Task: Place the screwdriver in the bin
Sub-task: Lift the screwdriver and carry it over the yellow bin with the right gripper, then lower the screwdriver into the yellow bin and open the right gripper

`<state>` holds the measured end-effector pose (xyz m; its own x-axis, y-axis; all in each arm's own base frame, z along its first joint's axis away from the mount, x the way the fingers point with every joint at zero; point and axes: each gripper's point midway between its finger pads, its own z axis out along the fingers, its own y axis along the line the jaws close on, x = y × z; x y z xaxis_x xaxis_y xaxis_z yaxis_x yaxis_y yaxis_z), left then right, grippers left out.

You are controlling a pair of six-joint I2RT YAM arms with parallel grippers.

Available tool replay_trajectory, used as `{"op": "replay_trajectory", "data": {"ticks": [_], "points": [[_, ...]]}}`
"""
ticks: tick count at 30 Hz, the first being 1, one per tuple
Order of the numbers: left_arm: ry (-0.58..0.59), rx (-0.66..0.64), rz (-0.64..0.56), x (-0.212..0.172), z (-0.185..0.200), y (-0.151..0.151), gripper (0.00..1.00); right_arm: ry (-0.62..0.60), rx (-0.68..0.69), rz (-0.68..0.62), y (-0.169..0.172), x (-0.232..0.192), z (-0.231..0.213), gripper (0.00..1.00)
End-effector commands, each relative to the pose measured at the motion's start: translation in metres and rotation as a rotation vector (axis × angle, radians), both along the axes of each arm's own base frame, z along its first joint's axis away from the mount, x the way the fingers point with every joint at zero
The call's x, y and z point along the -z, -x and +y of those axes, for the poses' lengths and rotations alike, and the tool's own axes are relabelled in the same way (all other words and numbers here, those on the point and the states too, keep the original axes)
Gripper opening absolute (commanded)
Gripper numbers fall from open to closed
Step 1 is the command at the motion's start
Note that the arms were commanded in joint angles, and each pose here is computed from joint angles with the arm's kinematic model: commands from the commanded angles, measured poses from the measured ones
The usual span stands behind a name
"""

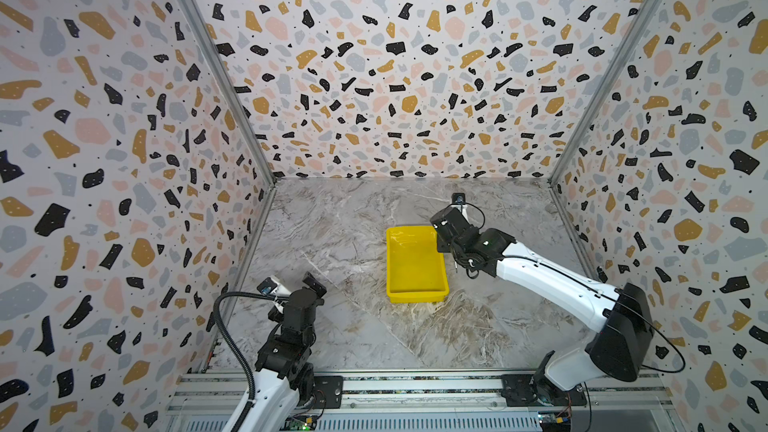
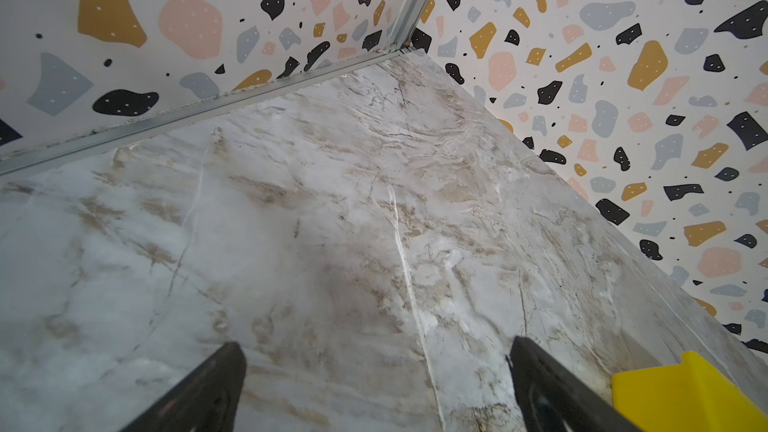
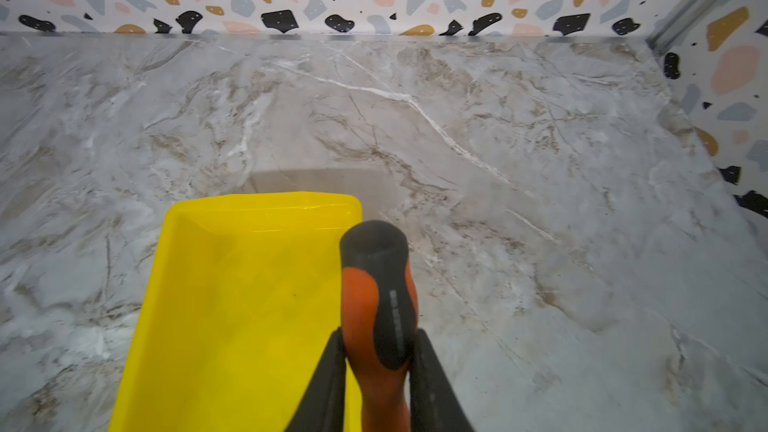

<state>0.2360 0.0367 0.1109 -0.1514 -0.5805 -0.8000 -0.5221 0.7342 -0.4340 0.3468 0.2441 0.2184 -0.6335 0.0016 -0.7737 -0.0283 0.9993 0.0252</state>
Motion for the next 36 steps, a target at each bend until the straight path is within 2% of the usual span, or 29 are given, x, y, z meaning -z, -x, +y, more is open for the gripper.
{"op": "replay_trajectory", "data": {"ticks": [1,8,18,27,36], "points": [[0.006,-0.002,-0.030,-0.004,0.000,-0.002,1.00,-0.046,-0.011,0.046,-0.004,0.010,0.026,0.11],[0.007,0.002,-0.033,-0.005,-0.001,-0.002,1.00,-0.107,-0.076,0.190,-0.010,0.053,0.076,0.11],[0.007,0.007,-0.036,-0.005,-0.001,-0.002,1.00,-0.129,-0.142,0.435,-0.012,0.123,0.091,0.11],[0.007,0.007,-0.039,-0.005,-0.001,-0.003,1.00,-0.151,-0.172,0.519,-0.012,0.142,0.108,0.12],[0.006,0.002,-0.037,-0.005,0.000,-0.002,1.00,-0.277,-0.155,0.539,-0.019,0.137,0.133,0.14]]}}
